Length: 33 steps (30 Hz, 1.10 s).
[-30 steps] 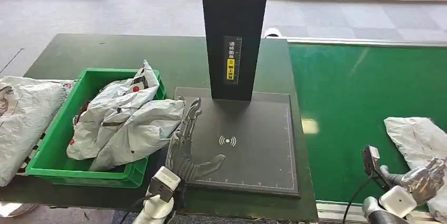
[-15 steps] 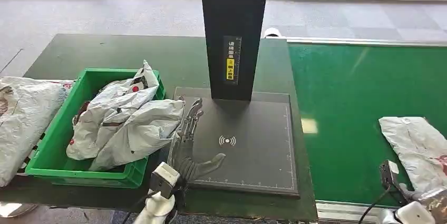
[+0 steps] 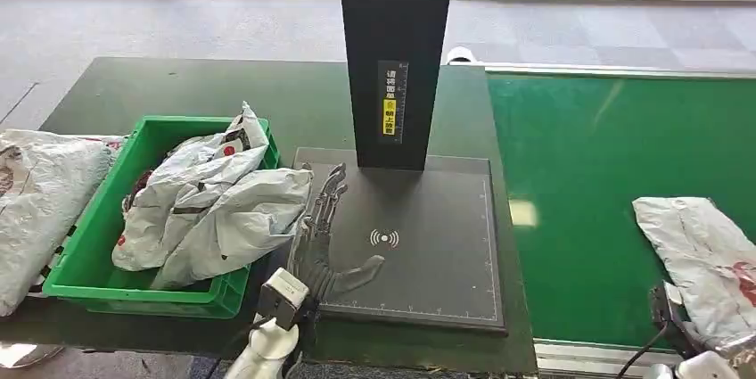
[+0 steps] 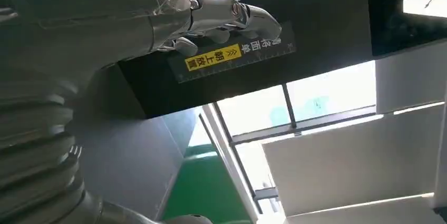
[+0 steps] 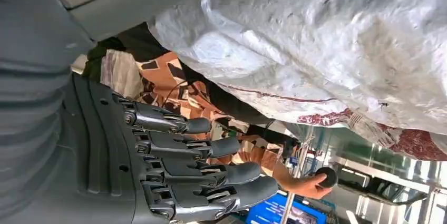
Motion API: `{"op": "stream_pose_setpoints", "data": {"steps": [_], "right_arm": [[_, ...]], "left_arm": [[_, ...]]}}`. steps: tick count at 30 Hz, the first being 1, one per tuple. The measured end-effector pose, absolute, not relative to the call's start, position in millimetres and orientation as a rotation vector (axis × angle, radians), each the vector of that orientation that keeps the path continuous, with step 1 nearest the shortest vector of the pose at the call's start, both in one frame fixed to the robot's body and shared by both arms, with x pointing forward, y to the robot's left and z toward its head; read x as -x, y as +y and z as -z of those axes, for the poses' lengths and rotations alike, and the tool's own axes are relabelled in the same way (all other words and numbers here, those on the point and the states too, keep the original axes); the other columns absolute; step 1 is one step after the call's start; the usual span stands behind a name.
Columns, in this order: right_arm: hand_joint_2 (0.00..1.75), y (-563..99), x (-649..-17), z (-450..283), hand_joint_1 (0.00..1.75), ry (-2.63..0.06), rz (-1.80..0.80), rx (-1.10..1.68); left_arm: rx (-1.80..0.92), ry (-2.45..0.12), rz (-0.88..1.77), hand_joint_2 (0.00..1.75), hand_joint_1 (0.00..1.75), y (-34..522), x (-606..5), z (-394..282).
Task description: Moved the parcel from conveyor to table for the left to box.
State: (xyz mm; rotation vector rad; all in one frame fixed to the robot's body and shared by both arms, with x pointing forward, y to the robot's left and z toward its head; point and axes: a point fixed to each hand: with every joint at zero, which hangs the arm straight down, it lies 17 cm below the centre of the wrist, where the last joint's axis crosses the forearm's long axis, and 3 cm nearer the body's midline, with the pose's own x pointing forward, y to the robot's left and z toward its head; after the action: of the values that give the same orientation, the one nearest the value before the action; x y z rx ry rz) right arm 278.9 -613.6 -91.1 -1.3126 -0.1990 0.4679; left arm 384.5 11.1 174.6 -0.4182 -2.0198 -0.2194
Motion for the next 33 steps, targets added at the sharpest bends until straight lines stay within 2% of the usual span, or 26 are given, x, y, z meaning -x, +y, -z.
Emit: {"op": "stream_pose_setpoints", "data": {"steps": [16,17,33], "right_arm": [[1.75,-613.1,-271.4,99.9,0.00,-0.142,-0.479,1.266],[1.75,-612.9,-270.7,100.9,1.75,-0.139,-0.480,1.261],[1.75,-590.6,-288.5,114.1,1.75,-0.159,-0.530,1.155]], "left_arm": [[0.411,-2.015,0.189,1.75,0.00,13.7,-386.6,-174.0],[0.411,-2.014,0.189,1.75,0.00,13.6,-386.7,-174.0],[0.397,-2.025,0.207,1.75,0.00,11.8,-386.0,-175.8]]}}
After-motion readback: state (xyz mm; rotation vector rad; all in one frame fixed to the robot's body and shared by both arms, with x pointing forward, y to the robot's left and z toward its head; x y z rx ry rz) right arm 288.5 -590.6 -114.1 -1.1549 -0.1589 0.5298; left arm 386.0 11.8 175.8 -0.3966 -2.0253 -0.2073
